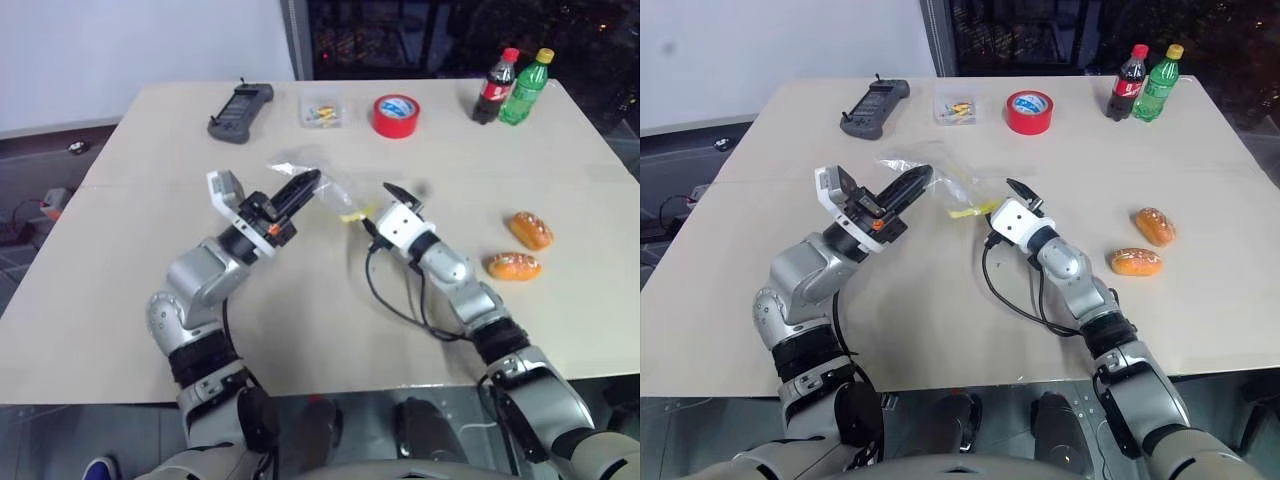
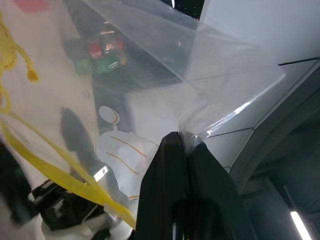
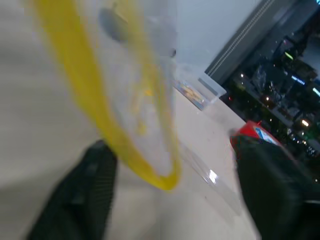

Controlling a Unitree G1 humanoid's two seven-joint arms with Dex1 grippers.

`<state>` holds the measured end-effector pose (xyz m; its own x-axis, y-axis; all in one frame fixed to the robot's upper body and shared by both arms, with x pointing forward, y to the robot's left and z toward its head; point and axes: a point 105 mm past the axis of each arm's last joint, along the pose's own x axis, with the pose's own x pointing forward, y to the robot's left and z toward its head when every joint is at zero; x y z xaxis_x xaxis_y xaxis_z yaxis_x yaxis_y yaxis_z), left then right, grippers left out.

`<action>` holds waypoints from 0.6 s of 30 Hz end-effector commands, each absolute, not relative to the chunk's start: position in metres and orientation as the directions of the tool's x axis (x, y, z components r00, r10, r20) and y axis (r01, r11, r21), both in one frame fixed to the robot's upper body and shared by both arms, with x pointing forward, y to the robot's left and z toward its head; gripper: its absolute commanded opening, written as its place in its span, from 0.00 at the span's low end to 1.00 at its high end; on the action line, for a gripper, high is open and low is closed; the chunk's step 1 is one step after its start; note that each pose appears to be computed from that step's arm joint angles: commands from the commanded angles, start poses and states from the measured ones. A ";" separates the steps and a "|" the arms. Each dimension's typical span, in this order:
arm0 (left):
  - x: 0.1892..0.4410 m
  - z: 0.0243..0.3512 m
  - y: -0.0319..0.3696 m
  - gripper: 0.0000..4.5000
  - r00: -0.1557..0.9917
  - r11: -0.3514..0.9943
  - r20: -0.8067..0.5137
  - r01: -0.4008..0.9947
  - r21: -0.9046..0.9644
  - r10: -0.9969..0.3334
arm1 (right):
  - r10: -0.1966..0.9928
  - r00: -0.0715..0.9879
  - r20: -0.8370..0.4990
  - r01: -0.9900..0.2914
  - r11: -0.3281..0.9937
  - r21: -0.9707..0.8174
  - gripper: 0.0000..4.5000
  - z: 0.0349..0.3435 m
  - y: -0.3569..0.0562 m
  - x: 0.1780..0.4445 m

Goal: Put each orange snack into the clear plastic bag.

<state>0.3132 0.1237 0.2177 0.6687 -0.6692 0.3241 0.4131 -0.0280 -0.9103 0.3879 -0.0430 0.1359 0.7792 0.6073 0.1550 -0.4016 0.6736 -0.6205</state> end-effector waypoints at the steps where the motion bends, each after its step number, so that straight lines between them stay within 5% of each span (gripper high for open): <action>1: 0.306 0.229 0.125 0.00 0.654 -0.042 0.374 0.463 -0.885 -0.658 | 0.624 0.738 0.257 -0.384 0.702 -0.600 0.46 0.162 -0.037 0.387; 6: 0.307 0.225 0.126 0.00 0.665 -0.037 0.359 0.447 -0.894 -0.654 | 0.643 0.715 0.274 -0.395 0.695 -0.600 0.02 0.168 -0.036 0.384; 12: 0.309 0.212 0.133 0.00 0.646 -0.024 0.319 0.423 -0.906 -0.694 | 0.652 0.712 0.262 -0.366 0.662 -0.654 0.02 0.172 -0.047 0.384; 18: 0.296 0.189 0.134 0.00 0.450 -0.038 0.229 0.396 -0.918 -0.863 | 0.657 0.719 0.227 -0.294 0.584 -0.757 0.02 0.179 -0.071 0.383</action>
